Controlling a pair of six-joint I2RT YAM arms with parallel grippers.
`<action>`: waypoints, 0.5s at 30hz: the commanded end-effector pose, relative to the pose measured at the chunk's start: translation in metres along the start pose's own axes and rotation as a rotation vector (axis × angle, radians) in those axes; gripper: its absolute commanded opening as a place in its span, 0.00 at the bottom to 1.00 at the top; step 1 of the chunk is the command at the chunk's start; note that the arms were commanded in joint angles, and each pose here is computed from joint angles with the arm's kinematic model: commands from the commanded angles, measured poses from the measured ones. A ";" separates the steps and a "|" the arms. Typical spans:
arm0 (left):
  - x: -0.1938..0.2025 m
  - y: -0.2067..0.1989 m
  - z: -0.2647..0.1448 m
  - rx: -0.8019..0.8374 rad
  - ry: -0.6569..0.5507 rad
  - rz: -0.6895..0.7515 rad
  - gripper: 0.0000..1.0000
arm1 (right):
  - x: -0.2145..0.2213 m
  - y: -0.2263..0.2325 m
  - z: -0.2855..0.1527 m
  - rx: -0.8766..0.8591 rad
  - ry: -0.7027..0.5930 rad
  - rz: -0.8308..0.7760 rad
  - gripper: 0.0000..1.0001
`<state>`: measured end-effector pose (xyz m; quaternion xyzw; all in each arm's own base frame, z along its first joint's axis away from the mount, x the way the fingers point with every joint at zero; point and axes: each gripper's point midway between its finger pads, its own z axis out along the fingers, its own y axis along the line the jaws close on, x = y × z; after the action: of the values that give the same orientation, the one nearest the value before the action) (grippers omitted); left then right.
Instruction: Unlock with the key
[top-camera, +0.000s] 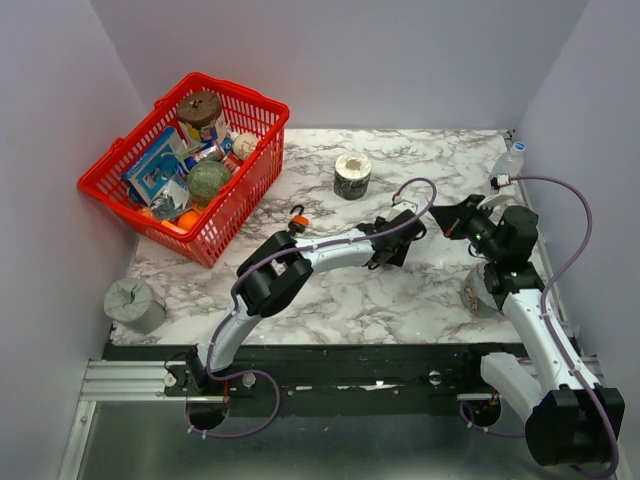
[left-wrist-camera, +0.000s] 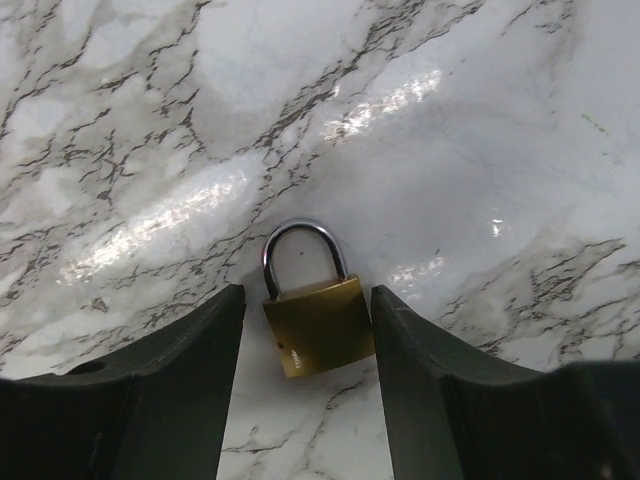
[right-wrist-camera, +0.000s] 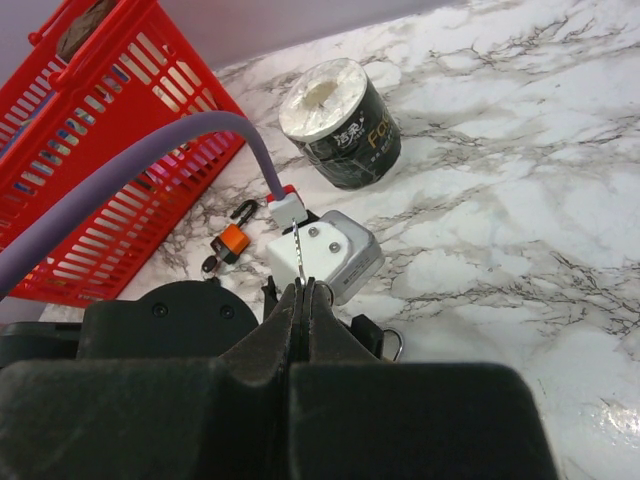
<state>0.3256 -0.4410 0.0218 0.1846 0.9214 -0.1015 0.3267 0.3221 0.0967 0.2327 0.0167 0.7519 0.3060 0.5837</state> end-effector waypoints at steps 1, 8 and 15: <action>0.100 0.060 0.008 -0.169 0.284 0.110 0.62 | 0.002 -0.006 -0.002 0.024 0.002 -0.010 0.01; 0.099 0.049 0.008 -0.097 0.271 0.126 0.56 | 0.003 -0.006 -0.002 0.024 0.002 -0.007 0.01; 0.098 0.041 0.013 -0.048 0.276 0.174 0.49 | 0.003 -0.005 -0.002 0.022 0.004 -0.009 0.01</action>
<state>0.3220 -0.4260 0.0212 0.2082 0.9154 -0.0892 0.3327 0.3220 0.0967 0.2327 0.0169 0.7520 0.3061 0.5835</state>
